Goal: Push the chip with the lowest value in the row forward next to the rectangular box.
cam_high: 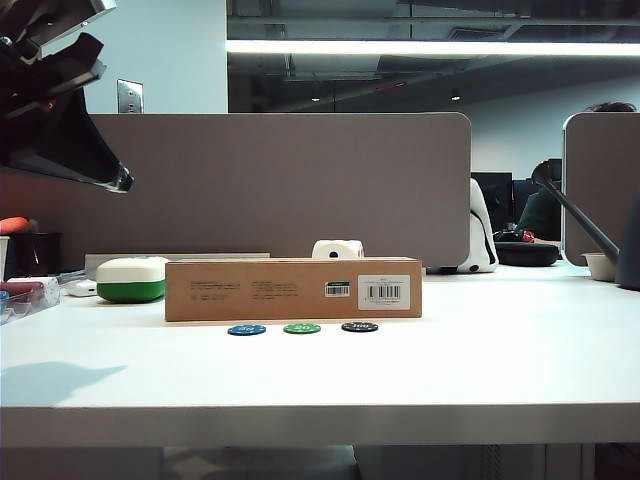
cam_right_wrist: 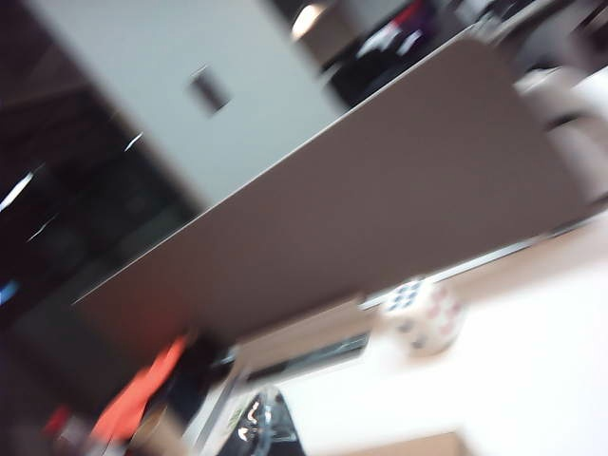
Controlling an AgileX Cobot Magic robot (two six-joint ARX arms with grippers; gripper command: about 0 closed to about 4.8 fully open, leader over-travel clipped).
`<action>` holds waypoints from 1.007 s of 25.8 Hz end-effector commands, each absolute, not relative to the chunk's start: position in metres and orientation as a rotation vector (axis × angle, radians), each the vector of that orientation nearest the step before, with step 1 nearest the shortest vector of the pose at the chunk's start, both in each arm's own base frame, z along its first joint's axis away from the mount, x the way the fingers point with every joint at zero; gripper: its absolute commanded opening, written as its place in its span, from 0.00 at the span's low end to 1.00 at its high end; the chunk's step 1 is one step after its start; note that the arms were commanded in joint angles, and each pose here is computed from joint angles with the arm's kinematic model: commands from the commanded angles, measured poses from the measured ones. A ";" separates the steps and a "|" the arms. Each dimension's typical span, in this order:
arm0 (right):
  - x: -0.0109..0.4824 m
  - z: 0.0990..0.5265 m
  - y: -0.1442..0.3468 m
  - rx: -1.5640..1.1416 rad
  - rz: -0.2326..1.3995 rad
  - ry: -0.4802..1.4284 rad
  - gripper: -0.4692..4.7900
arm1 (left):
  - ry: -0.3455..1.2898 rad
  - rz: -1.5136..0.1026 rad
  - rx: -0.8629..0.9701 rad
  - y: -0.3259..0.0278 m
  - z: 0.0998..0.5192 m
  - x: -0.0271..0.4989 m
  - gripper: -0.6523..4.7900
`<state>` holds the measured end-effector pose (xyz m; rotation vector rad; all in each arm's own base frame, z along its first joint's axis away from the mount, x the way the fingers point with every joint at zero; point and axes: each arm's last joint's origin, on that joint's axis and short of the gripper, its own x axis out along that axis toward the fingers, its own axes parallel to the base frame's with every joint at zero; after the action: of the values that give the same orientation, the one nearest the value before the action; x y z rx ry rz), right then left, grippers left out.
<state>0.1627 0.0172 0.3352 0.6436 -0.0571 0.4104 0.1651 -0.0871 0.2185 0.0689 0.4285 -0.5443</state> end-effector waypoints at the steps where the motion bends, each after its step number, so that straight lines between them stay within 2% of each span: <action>1: 0.199 0.346 0.034 0.630 0.592 0.090 0.08 | 0.411 -0.550 0.069 -0.087 0.221 0.165 0.11; 2: 0.223 0.349 0.050 0.614 0.664 0.176 0.08 | 0.412 -0.550 0.069 -0.087 0.220 0.165 0.11; 6: 0.269 0.339 0.097 0.526 0.753 0.375 0.08 | 0.412 -0.550 0.069 -0.087 0.220 0.165 0.11; 10: 0.295 0.315 0.141 0.448 0.800 0.522 0.08 | 0.411 -0.550 0.069 -0.087 0.221 0.165 0.11; 16: 0.310 0.258 0.192 0.270 0.768 0.716 0.08 | 0.411 -0.554 0.068 -0.088 0.221 0.165 0.11; 26: 0.318 0.171 0.226 0.099 0.674 0.928 0.08 | 0.411 -0.554 0.068 -0.088 0.221 0.165 0.11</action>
<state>0.3154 0.2235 0.1744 0.1054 0.9424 0.6696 0.1650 -0.0871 0.2186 0.0679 0.4280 -0.5473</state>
